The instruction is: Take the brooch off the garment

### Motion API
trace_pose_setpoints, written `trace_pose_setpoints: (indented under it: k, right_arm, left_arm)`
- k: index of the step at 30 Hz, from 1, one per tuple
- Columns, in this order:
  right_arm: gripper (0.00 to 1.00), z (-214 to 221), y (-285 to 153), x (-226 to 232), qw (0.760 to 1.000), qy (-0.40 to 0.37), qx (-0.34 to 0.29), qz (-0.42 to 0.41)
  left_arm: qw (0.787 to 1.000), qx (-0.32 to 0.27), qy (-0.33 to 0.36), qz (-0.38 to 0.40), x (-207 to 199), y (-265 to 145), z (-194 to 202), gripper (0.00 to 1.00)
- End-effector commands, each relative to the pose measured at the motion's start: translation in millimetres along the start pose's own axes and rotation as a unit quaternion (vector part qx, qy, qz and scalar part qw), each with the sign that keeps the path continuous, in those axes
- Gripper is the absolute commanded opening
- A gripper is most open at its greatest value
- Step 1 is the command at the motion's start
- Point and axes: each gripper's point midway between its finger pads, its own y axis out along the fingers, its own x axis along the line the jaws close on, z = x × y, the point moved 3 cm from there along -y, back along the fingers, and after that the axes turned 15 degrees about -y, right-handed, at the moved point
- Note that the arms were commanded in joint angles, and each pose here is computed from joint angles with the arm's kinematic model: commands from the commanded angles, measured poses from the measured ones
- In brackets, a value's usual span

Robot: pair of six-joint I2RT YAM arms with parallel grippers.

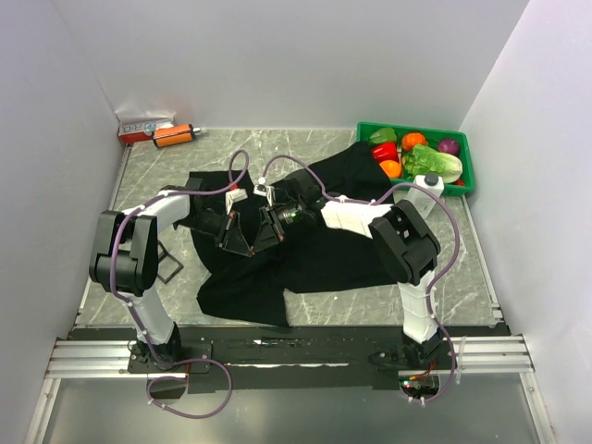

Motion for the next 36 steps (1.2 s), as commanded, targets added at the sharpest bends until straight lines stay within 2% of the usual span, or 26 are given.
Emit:
trace_pose_setpoints:
  k: [1,16,20,24,29,36]
  right_arm:
    - [0.33,1,0,4,1.000,-0.008,-0.004,-0.020]
    - [0.36,1,-10,0,1.000,0.006,-0.017,-0.015]
    - [0.40,-18,-26,9,0.997,0.004,-0.065,-0.045]
    - [0.41,-19,-35,16,0.996,0.010,-0.065,-0.060]
    - [0.42,-25,-43,10,0.996,-0.012,-0.076,-0.035]
    - [0.42,-44,-58,14,0.993,-0.102,-0.066,0.011]
  left_arm:
    - [0.999,-0.021,0.036,0.025,-19,-4,-9,0.01]
    - [0.999,-0.023,0.040,0.014,-15,-5,-10,0.01]
    - [0.999,-0.023,0.043,0.013,-17,-6,-8,0.01]
    - [0.999,-0.021,0.046,0.011,-18,-7,-7,0.01]
    - [0.998,-0.020,0.052,0.004,-19,-9,-8,0.01]
    - [0.996,-0.024,0.082,-0.020,-22,-15,-17,0.01]
